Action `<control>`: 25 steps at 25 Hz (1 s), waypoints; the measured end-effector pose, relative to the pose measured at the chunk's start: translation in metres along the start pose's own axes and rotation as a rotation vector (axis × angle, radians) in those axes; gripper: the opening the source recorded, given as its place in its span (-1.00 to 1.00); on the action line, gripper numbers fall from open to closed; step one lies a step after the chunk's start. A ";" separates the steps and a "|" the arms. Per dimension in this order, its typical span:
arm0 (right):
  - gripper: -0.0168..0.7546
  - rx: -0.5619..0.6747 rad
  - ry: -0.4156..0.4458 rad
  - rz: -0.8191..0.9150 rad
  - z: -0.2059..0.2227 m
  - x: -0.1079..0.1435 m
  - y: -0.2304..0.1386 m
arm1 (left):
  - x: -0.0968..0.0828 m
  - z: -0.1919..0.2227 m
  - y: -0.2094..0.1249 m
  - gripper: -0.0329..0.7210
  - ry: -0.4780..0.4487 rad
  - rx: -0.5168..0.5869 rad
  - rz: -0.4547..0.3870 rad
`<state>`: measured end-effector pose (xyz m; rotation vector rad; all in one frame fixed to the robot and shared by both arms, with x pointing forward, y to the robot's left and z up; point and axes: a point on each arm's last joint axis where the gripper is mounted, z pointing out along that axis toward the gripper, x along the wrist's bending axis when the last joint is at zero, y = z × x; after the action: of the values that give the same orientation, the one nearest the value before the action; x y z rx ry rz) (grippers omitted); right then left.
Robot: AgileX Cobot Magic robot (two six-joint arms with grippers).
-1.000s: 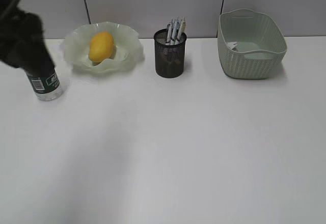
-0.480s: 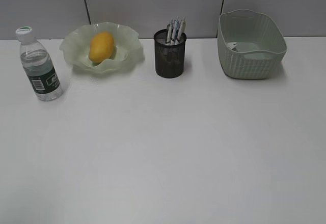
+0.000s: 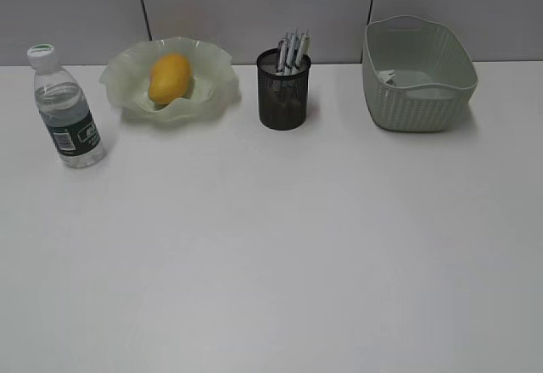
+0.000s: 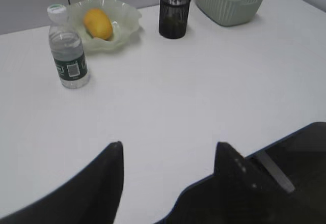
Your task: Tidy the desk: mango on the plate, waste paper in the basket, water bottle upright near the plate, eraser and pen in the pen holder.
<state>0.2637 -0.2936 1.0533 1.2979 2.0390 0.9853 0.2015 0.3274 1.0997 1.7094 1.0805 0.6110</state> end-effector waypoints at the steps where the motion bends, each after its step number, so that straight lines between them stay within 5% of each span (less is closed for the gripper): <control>1: 0.35 0.000 0.000 0.000 0.000 0.000 0.000 | 0.000 0.006 -0.002 0.24 0.006 0.023 -0.002; 7: 0.35 0.000 0.000 0.000 0.000 0.000 0.000 | 0.001 0.039 -0.026 0.24 0.014 0.175 -0.012; 15: 0.35 0.000 0.006 0.003 0.000 0.001 0.000 | 0.000 0.049 -0.022 0.24 0.001 0.082 -0.009; 25: 0.35 -0.001 0.008 0.004 0.000 0.001 0.000 | -0.003 0.057 -0.021 0.24 -0.022 0.101 0.019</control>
<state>0.2635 -0.2929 1.0533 1.3006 2.0421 0.9948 0.2378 0.3007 1.0588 1.8118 1.0964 0.5563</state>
